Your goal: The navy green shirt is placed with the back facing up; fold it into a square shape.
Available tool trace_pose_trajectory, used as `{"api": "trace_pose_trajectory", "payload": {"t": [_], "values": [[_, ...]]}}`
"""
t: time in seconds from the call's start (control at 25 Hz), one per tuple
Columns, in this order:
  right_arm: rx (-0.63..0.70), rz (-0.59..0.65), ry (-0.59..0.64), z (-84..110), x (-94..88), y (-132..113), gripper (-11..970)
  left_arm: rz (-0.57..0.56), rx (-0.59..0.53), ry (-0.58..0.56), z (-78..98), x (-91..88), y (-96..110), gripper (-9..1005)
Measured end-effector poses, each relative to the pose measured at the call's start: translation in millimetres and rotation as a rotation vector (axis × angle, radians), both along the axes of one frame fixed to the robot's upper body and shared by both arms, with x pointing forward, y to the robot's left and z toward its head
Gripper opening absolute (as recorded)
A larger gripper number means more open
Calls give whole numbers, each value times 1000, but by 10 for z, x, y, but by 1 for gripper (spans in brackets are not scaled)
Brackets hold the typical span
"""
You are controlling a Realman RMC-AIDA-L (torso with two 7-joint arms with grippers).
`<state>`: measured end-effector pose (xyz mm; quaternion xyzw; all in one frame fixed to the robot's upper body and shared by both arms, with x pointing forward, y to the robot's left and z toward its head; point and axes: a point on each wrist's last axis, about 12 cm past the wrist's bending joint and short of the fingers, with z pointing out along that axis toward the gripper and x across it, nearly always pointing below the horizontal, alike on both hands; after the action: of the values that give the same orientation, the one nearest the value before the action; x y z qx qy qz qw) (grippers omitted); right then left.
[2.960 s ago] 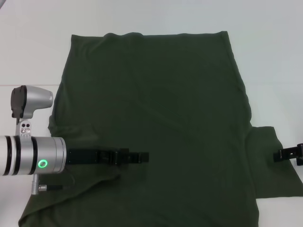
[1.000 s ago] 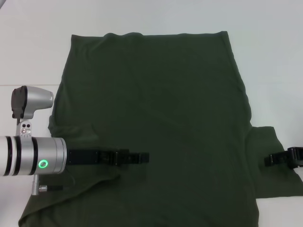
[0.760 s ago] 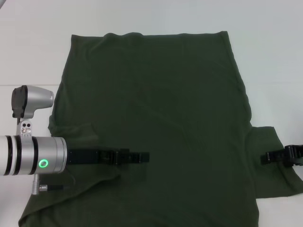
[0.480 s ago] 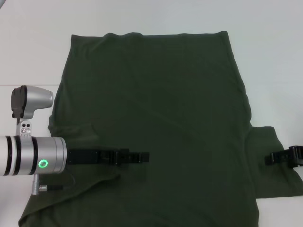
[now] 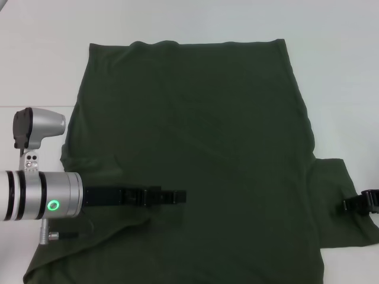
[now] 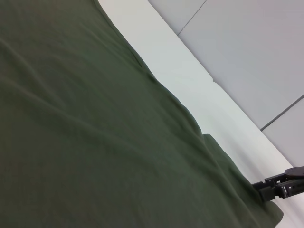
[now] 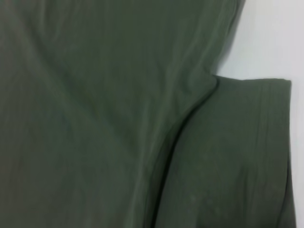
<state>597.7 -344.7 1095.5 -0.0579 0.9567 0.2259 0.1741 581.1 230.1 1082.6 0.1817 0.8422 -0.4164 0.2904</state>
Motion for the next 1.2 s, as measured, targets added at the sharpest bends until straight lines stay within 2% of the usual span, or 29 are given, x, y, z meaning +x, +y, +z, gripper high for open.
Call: {"api": "trace_pose_trajectory", "payload": {"t": [0.16,0.28,0.72,0.92,1.2], "values": [[-19,16,-1,-11,-5,-2,677,3,-4,0,0,-1,0,885],[-28,23,-1,-16,-6,0,434,4,-5,0,1,0,1,885],[-47,21,-30,30,20,-50,186,5,-6,-2,5,4,0,885],[-51,20,-43,71,30,-85,11,14,-9,-4,12,12,20,884],[-39,9,-58,112,25,-147,10,31,-12,-5,18,19,61,884]]}}
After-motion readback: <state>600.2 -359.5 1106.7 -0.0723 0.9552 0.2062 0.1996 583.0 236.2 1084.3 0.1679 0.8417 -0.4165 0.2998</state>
